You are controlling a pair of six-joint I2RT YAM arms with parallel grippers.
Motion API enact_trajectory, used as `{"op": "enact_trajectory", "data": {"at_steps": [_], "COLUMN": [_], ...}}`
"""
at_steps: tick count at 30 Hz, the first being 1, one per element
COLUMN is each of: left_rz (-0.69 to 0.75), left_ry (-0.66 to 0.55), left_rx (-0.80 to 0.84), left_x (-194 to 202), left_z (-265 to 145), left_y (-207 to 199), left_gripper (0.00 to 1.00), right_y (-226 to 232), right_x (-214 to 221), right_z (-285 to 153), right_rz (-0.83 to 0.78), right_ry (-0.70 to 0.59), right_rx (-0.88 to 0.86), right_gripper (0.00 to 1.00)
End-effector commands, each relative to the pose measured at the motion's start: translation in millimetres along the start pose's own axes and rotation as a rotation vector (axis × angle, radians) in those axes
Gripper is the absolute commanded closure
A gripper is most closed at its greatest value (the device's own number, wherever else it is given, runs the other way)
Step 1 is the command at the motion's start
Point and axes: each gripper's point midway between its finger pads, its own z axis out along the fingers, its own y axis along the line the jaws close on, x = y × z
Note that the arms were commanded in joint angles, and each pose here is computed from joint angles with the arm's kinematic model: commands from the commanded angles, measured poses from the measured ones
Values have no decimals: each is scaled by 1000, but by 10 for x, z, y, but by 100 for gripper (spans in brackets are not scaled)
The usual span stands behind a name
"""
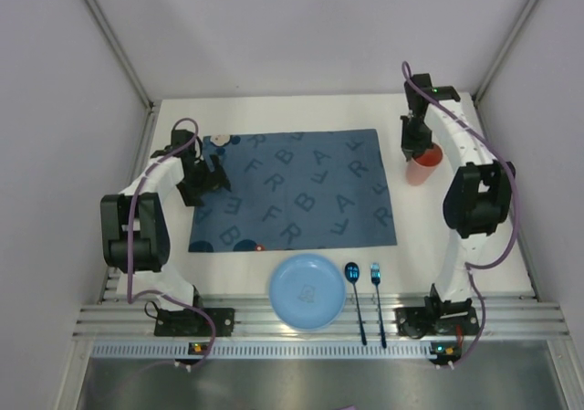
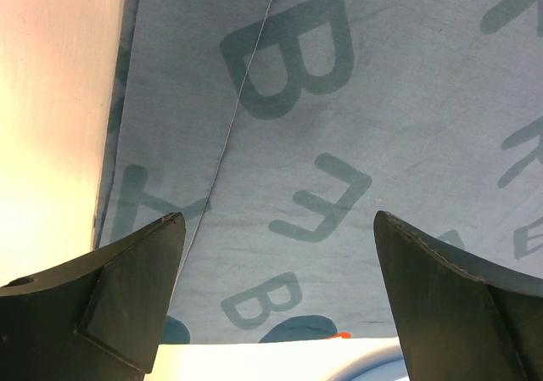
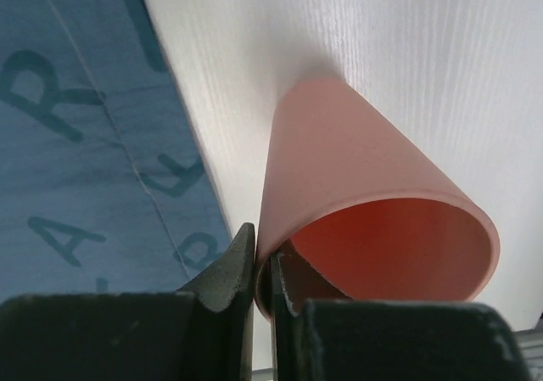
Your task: Set the dinner table for one person
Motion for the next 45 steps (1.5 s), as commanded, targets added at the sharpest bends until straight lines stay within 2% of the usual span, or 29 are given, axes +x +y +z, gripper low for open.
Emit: {"op": "enact_trajectory", "data": {"at_steps": [1, 4, 10, 17, 25, 26, 29, 30, 31, 32, 33, 39, 41, 45], "left_rz": [5, -6, -21, -16, -9, -5, -1, 2, 6, 18, 27, 106, 167, 260], "left_ry": [-62, -64, -52, -59, -82, -84, -86, -76, -80, -77, -63, -7, -2, 38], "left_rx": [32, 43, 53, 39, 4, 3, 7, 21, 36, 56, 91, 209, 310, 386], "left_x": [-208, -233, -216, -172, -69, -60, -2, 41, 53, 81, 143, 516, 686, 1089], "left_z": [-57, -35, -4, -91, -311, -327, -403, -414, -455, -480, -488, -588, -697, -776], "left_y": [-87, -117, -141, -103, -5, -2, 8, -11, -29, -63, -110, -276, -490, -712], "left_gripper": [2, 2, 2, 2, 2, 2, 2, 2, 2, 2, 2, 2, 2, 2], "right_y": [226, 579, 1274, 1566, 1783, 1796, 1823, 1822, 1802, 1789, 1779, 1689, 1622, 1453], "right_x": [-234, -316, -454, -549, -613, -602, -572, -566, -571, -569, -570, -513, -462, -350], "right_z": [-538, -751, -666, -98, 42, 43, 6, -17, -30, -83, -119, -719, -1016, -1484], "right_rz": [-49, -91, -174, -187, -175, -176, -182, -185, -184, -182, -181, -138, -133, -123], "right_ry": [-143, -195, -229, -186, -188, -183, -175, -175, -177, -182, -187, -252, -302, -392], "right_rx": [19, -25, -126, -147, -224, -232, -257, -261, -261, -263, -263, -307, -322, -321], "right_gripper": [100, 100, 100, 100, 100, 98, 59, 39, 31, 7, 1, 0, 0, 0]}}
